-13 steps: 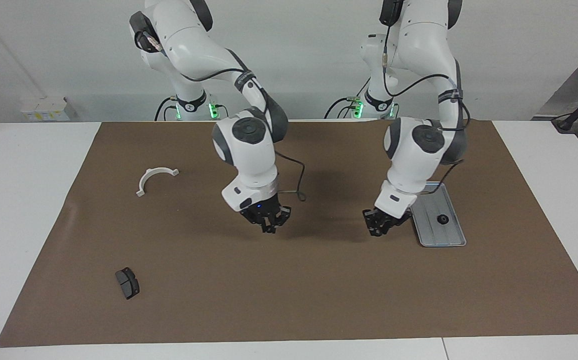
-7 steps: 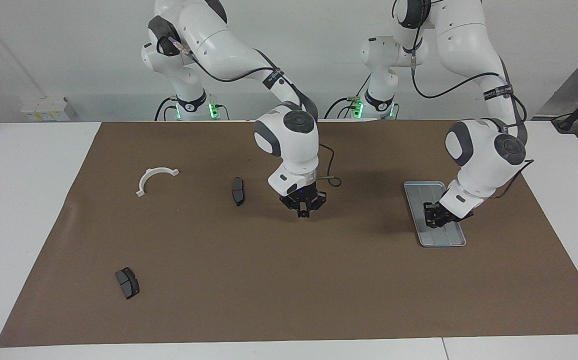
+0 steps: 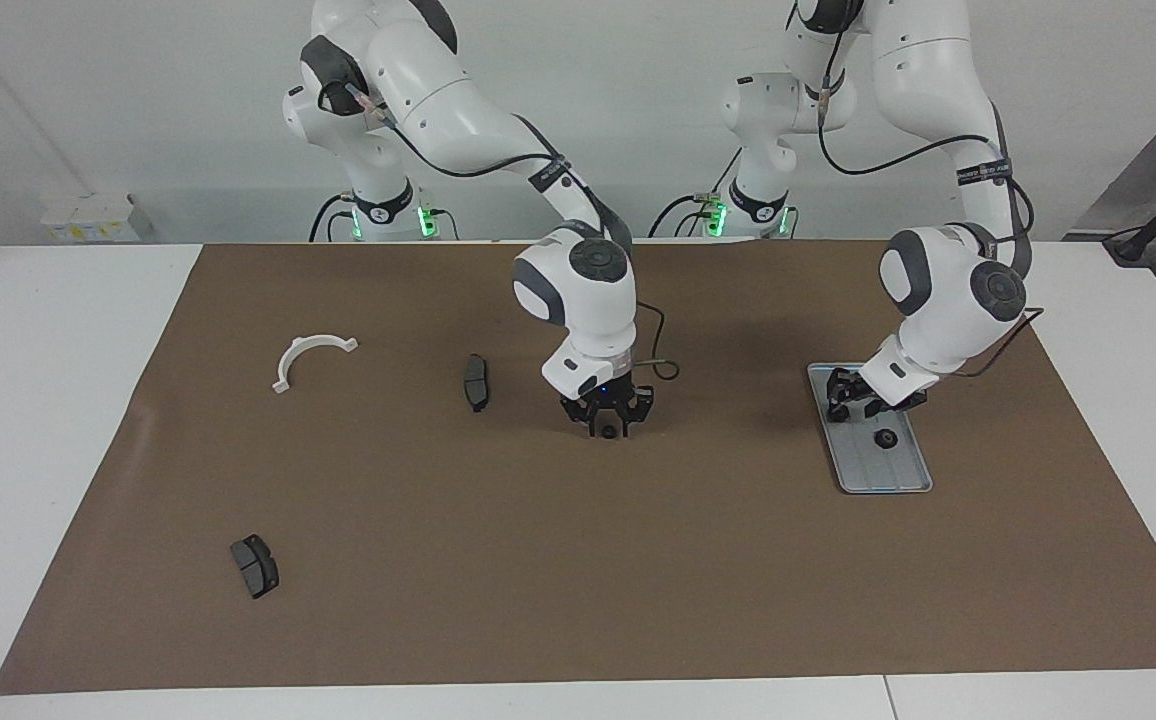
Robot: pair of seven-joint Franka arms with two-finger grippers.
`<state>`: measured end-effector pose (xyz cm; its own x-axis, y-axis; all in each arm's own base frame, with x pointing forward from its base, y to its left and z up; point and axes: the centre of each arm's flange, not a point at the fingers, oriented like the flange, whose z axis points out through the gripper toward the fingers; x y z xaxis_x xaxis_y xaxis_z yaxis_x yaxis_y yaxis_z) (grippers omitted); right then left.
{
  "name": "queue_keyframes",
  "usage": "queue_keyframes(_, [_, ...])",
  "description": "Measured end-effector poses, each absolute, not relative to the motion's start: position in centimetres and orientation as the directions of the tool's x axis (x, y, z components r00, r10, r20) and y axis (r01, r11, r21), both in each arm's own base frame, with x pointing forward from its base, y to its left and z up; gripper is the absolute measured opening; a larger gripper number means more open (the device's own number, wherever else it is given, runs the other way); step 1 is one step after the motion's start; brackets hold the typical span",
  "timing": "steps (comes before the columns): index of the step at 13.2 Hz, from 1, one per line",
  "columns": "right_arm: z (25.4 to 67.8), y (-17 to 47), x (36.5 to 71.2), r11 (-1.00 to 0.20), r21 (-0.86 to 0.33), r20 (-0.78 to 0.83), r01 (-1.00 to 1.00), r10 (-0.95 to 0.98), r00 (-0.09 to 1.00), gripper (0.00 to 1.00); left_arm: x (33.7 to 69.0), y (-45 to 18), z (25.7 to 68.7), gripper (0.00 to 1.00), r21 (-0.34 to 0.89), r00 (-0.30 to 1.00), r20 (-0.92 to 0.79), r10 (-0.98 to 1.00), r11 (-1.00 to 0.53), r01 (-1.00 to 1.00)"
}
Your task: Pick bearing gear from pile to tray
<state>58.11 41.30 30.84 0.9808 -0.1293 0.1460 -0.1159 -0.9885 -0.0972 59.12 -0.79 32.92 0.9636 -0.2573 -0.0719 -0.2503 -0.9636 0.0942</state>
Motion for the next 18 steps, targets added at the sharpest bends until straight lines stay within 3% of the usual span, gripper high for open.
queue_keyframes(1, [31.8, 40.2, 59.0, -0.987, -0.1, 0.162, -0.128, -0.143, 0.976, 0.8, 59.5, -0.9, 33.5, 0.87, 0.084, 0.966, -0.039, -0.254, -0.965, -0.25])
queue_keyframes(3, [34.5, 36.3, 61.4, -0.985, -0.106, 0.202, -0.138, -0.157, 0.967, 1.0, 60.6, -2.2, 35.0, 0.9, 0.072, 0.978, 0.021, -0.207, -0.975, -0.208])
queue_keyframes(6, [39.1, 27.6, 64.5, -0.987, -0.088, 0.262, -0.131, -0.15, 0.953, 1.0, 61.5, -9.7, 36.9, 0.9, 0.078, 0.989, 0.128, -0.081, -0.993, -0.091])
queue_keyframes(9, [43.1, 20.2, 64.5, -0.993, -0.019, 0.261, -0.119, -0.12, 0.958, 1.0, 59.5, -22.2, 37.0, 0.85, 0.137, 0.976, 0.22, -0.013, -0.99, -0.044])
queue_keyframes(10, [44.6, 18.1, 64.1, -0.995, 0.017, 0.241, -0.103, -0.096, 0.966, 1.0, 58.3, -25.8, 36.8, 0.76, 0.159, 0.971, 0.24, -0.008, -0.986, -0.048])
queue_keyframes(13, [49.6, 13.6, 62.1, -0.995, 0.054, 0.18, -0.082, -0.071, 0.981, 1.0, 55.4, -33.0, 35.4, 0.74, 0.189, 0.962, 0.269, -0.043, -0.977, -0.096])
queue_keyframes(18, [57.1, 6.7, 57.4, -0.997, 0.057, 0.079, -0.047, -0.042, 0.996, 1.0, 53.5, -36.7, 32.1, 0.62, 0.178, 0.96, 0.258, -0.106, -0.972, -0.155])
